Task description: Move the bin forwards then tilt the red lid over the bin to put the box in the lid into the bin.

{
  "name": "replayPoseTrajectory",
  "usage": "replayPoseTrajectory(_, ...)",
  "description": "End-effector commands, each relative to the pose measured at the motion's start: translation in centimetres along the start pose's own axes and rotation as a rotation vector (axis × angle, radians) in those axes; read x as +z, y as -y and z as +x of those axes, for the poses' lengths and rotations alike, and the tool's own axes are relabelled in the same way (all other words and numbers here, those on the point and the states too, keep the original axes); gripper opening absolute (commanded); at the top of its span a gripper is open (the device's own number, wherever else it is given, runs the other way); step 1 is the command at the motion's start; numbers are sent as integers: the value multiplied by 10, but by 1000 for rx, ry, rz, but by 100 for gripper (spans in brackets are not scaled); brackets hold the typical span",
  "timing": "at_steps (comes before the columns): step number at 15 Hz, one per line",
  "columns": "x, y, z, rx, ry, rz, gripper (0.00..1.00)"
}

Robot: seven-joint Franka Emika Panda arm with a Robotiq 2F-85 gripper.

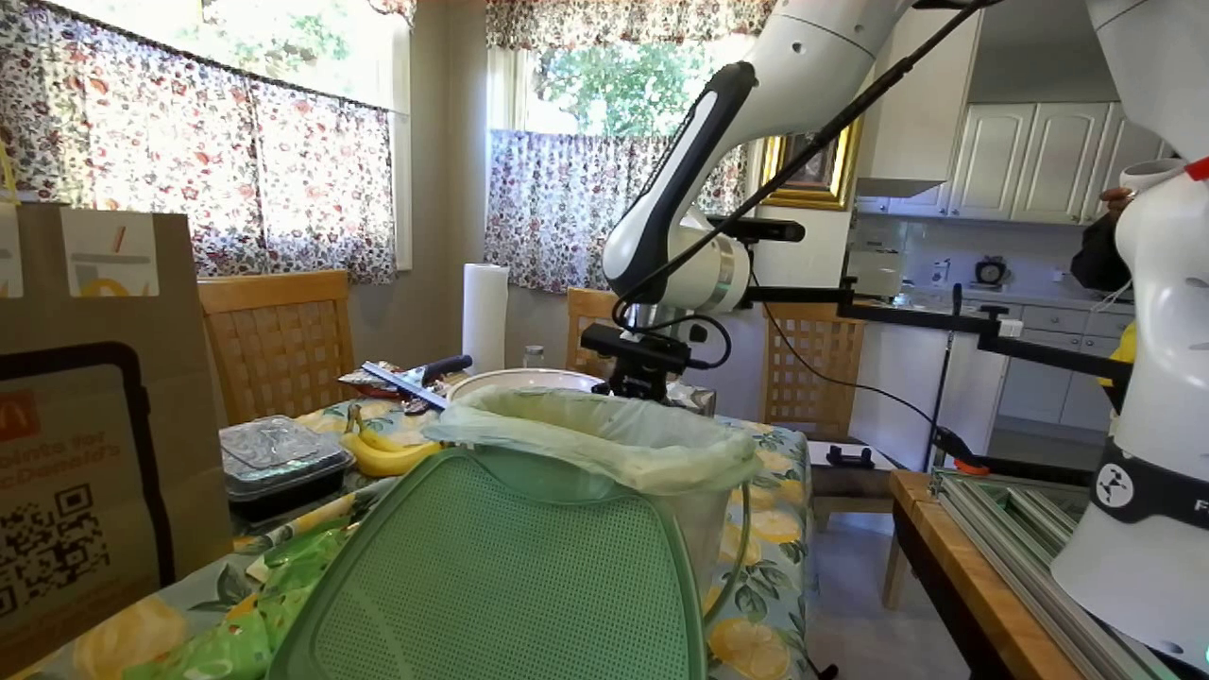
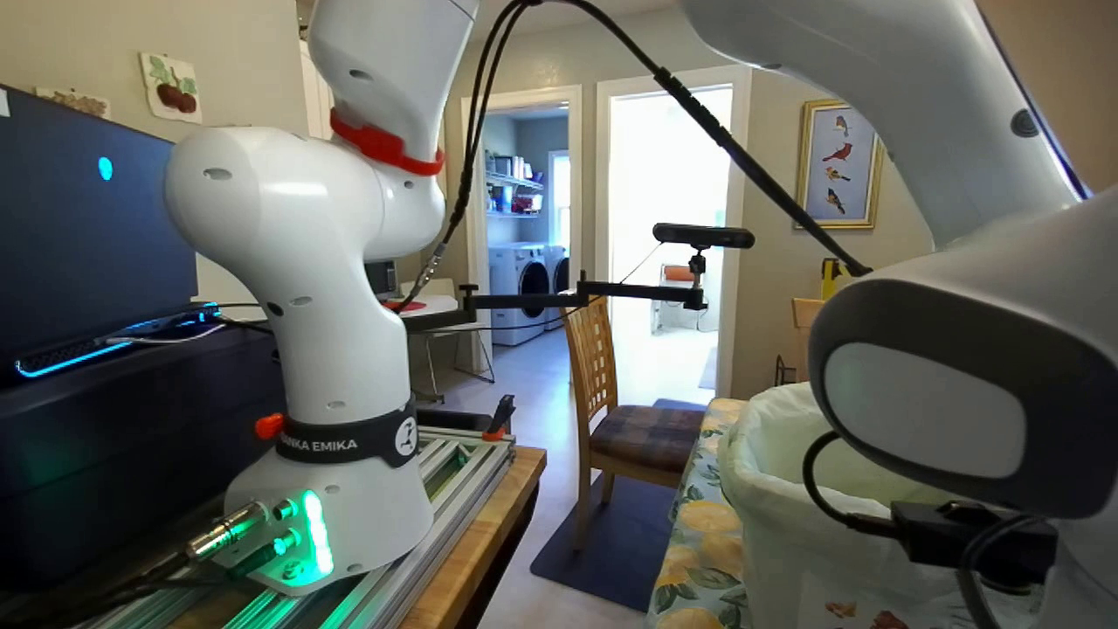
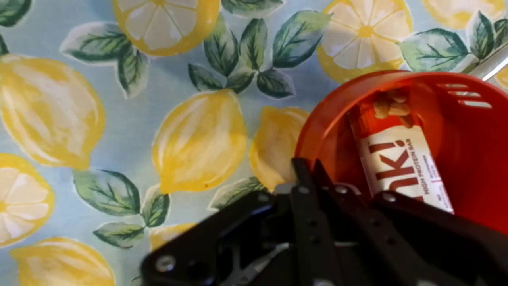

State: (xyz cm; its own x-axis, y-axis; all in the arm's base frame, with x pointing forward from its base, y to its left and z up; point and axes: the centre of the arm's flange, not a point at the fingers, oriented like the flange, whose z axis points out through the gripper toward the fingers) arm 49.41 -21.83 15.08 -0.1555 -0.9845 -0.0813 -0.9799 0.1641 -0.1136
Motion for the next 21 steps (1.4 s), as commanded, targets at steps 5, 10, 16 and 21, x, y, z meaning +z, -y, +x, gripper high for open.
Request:
replayPoseTrajectory(5,-58,-26,-16,-73,40,84,1)
replayPoseTrajectory(10,-100,-47,-30,-114,7,128,1)
replayPoseTrajectory(16,-141,-67,-49,-174,-66,197,1)
replayPoseTrajectory(21,-173,-70,-76,-236,-143,242,1)
